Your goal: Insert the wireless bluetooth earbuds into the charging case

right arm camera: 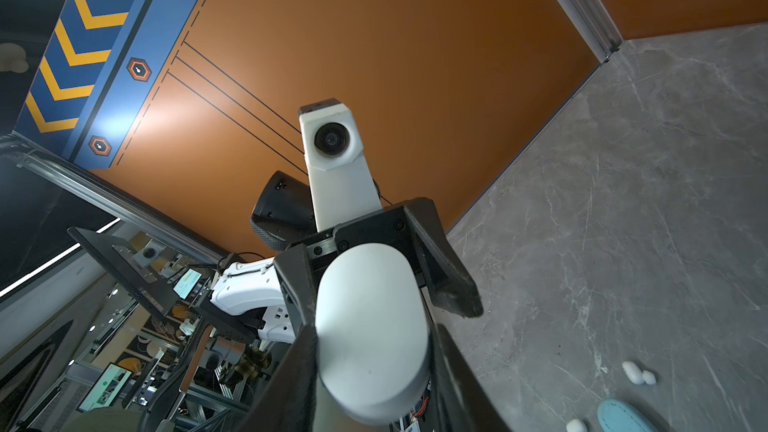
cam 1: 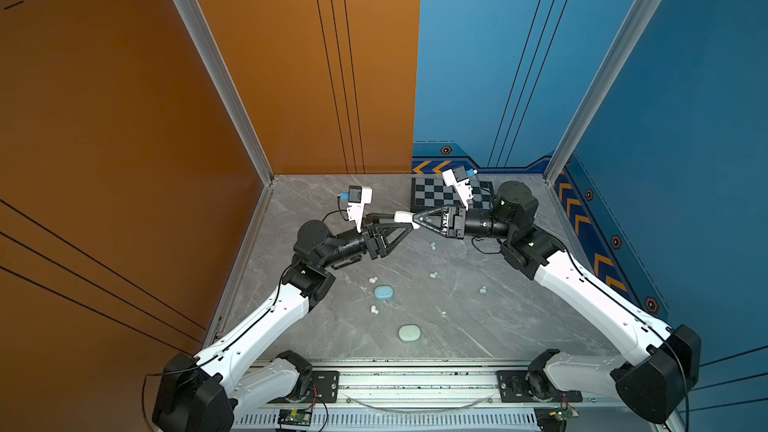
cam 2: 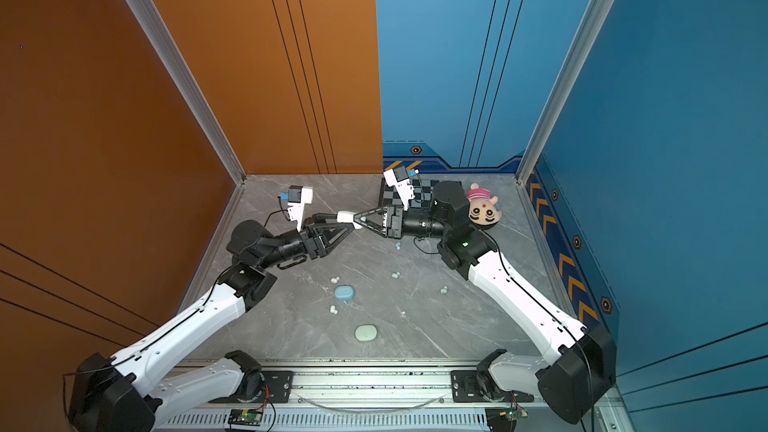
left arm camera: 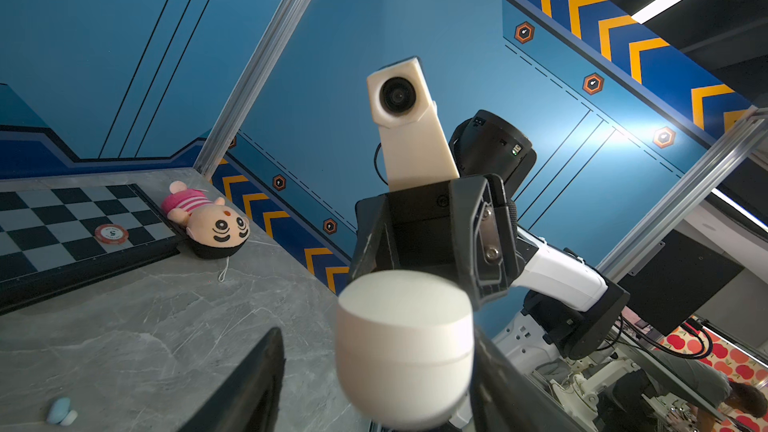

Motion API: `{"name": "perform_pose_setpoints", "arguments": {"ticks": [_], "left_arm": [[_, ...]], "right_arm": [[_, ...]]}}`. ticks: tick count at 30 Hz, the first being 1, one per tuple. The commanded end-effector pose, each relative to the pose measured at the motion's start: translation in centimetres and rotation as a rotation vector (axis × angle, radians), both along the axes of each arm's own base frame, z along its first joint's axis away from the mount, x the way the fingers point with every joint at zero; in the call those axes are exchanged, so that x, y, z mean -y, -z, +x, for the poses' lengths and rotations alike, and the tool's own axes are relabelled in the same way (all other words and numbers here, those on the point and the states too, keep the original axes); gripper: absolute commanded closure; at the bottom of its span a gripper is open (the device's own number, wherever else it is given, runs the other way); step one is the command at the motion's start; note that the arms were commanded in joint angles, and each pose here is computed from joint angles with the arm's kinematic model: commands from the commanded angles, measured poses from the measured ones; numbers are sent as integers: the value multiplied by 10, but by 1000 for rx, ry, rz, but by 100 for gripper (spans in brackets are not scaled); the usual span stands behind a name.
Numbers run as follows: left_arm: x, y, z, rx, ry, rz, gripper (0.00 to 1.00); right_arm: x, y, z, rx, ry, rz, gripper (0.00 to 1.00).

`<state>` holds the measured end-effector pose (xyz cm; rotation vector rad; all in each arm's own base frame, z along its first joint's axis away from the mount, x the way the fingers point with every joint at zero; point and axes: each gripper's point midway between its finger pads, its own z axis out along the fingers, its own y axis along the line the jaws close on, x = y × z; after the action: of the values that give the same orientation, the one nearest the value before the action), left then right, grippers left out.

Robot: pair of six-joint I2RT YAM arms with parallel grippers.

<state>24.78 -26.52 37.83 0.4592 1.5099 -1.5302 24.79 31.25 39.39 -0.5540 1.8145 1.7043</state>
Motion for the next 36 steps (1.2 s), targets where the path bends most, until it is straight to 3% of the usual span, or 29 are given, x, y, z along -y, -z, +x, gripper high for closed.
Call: {"name": "perform_pose_setpoints", "arguments": {"ticks": [1,7,10,15,21,26,36], "left_arm": [[1,-14,-5,57,11,-14,31],[-1,-17,-5,65,-2,-21,32],[-1,-16,-6,68,0,-19,40],[-1,-17,-8,74,10,-17,57],[2,-18,-11,82,36,-11,90],[3,-18,-12,88,42,-10,97],[6,-20,-20,101,74,-7,98]], "right_arm": [[-3,-12,-8,34,-41,17,73],[-4,-12,-9,33,-47,18,73],[-5,-12,-9,32,-47,18,73],[-6,-8,-9,17,-53,8,69],[-3,-5,-7,27,-23,-11,49],[-1,-1,-3,34,-5,-41,40],[2,3,10,27,46,-66,35]]}}
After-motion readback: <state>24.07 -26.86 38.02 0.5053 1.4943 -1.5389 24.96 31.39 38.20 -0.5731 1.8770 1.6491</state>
